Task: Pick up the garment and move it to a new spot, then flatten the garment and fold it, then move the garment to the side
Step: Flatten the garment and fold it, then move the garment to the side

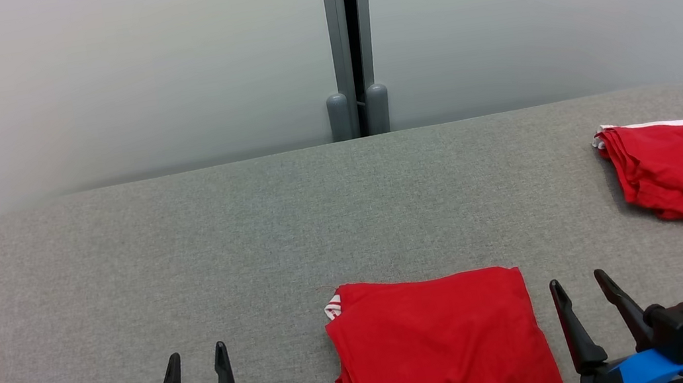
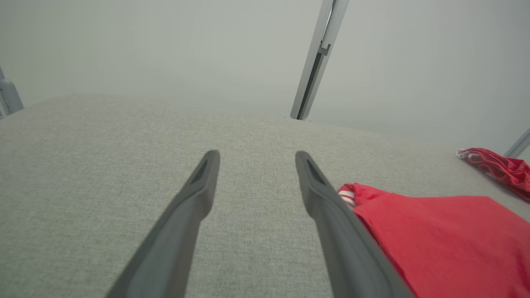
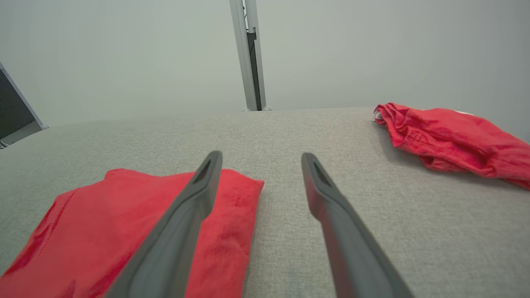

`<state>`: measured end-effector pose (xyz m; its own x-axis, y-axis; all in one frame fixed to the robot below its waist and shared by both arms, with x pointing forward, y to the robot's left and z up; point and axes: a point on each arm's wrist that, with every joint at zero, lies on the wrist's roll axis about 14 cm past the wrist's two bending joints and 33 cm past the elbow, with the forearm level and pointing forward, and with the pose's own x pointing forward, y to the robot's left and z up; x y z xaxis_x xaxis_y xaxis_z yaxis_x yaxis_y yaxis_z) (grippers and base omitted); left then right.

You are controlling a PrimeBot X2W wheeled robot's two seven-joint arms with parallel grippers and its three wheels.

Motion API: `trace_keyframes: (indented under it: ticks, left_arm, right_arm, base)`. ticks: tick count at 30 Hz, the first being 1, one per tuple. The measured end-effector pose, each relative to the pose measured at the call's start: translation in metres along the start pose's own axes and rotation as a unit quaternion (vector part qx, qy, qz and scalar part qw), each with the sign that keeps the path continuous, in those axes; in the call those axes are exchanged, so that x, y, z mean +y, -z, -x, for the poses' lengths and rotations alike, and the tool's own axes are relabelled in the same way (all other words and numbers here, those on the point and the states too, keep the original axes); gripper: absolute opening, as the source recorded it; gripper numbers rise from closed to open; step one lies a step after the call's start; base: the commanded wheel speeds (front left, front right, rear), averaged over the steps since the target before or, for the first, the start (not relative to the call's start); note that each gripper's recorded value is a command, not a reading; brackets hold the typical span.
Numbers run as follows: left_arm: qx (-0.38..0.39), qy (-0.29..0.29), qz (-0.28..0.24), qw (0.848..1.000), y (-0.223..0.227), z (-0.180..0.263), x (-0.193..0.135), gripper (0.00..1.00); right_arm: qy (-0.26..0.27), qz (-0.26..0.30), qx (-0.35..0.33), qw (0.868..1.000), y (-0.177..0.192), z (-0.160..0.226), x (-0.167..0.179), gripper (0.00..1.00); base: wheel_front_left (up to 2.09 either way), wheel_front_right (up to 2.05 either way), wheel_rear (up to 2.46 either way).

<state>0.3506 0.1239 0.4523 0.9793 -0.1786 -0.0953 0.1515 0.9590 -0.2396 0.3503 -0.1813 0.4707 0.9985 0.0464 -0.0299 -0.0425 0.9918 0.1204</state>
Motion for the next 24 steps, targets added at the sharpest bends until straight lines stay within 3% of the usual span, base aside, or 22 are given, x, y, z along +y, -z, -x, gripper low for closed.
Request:
trace_keyframes:
  ticks: [7,13,24]
  left_arm:
    - [0.004,0.000,-0.004,1.000,0.003,0.003,0.000,1.00]
    - [0.003,-0.009,-0.008,1.000,0.002,0.006,0.007,1.00]
    - [0.015,-0.034,-0.007,0.999,0.010,0.014,0.022,1.00]
  right_arm:
    - [-0.002,0.016,0.030,0.999,0.012,-0.002,-0.001,1.00]
    - [-0.005,0.029,0.114,0.993,0.032,-0.011,0.000,1.00]
    - [-0.031,0.014,0.272,0.962,0.084,-0.014,0.018,1.00]
  base:
    - [0.00,0.00,0.00]
    - [0.00,0.00,0.00]
    - [0.00,0.00,0.00]
